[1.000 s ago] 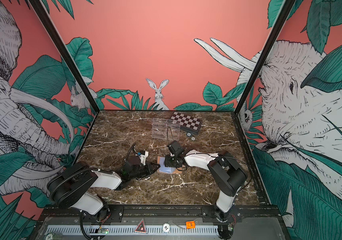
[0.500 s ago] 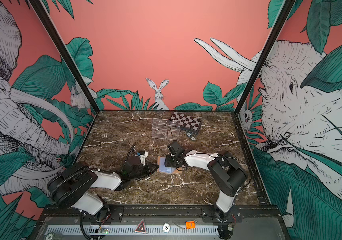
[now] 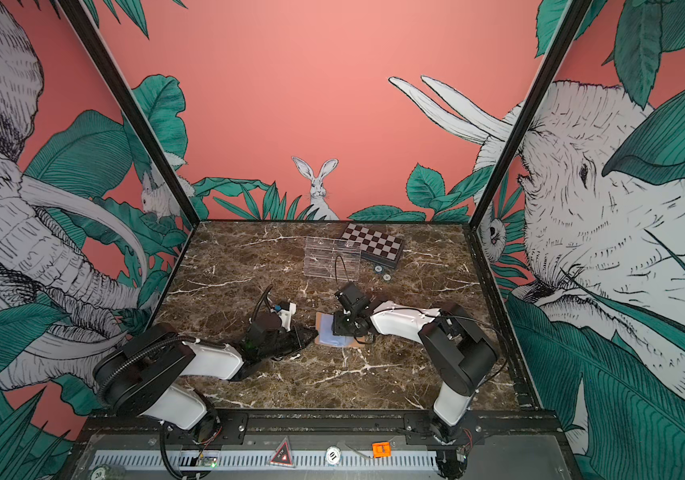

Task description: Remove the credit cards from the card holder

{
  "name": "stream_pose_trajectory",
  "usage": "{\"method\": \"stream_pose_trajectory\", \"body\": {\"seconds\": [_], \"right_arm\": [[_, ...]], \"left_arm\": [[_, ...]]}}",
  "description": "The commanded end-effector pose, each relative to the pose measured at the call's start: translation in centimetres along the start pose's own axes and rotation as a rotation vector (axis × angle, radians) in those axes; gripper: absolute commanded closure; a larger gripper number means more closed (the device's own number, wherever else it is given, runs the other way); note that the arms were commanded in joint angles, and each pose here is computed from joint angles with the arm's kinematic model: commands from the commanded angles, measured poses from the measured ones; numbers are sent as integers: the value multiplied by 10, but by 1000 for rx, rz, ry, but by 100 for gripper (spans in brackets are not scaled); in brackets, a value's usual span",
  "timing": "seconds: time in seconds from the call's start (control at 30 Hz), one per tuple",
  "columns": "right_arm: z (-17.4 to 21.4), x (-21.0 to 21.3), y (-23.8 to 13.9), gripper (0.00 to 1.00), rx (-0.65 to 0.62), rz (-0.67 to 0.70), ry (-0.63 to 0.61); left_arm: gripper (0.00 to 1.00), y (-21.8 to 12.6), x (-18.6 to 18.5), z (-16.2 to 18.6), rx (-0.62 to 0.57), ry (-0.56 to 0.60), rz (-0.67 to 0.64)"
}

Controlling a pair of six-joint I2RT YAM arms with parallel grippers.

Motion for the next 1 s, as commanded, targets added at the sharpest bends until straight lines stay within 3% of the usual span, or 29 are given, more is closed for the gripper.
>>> {"method": "stream_pose_trajectory", "body": {"seconds": [0.0,0.1,0.37,0.6,0.97], "right_arm": [[9,-26,-12,48,-13,168,13],[7,-31,-21,46,-54,215,22],[-6,-26,-67,32,-208,180,16],[-4,5,-66,12,-135,49,-58],[3,25,-17,7,5,36,-110]], "left_arm": [[100,-5,-8,-3,-21,25,33],[100,-5,-10,-3,-20,29,44],[100,-4,-10,-3,-20,28,56],[100,-3,-9,-3,-21,26,57],[100,-2,-9,0,-20,23,56]]}}
Point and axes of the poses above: each gripper's point midway between its finger pads, its own y axis out along the fingers, its own x axis along the line the jaws close on, z = x × y, the point moved 7 cm from there along -y, back along the fingers, and after that the axes turned 2 degrees about -y, right-handed, at the moved point
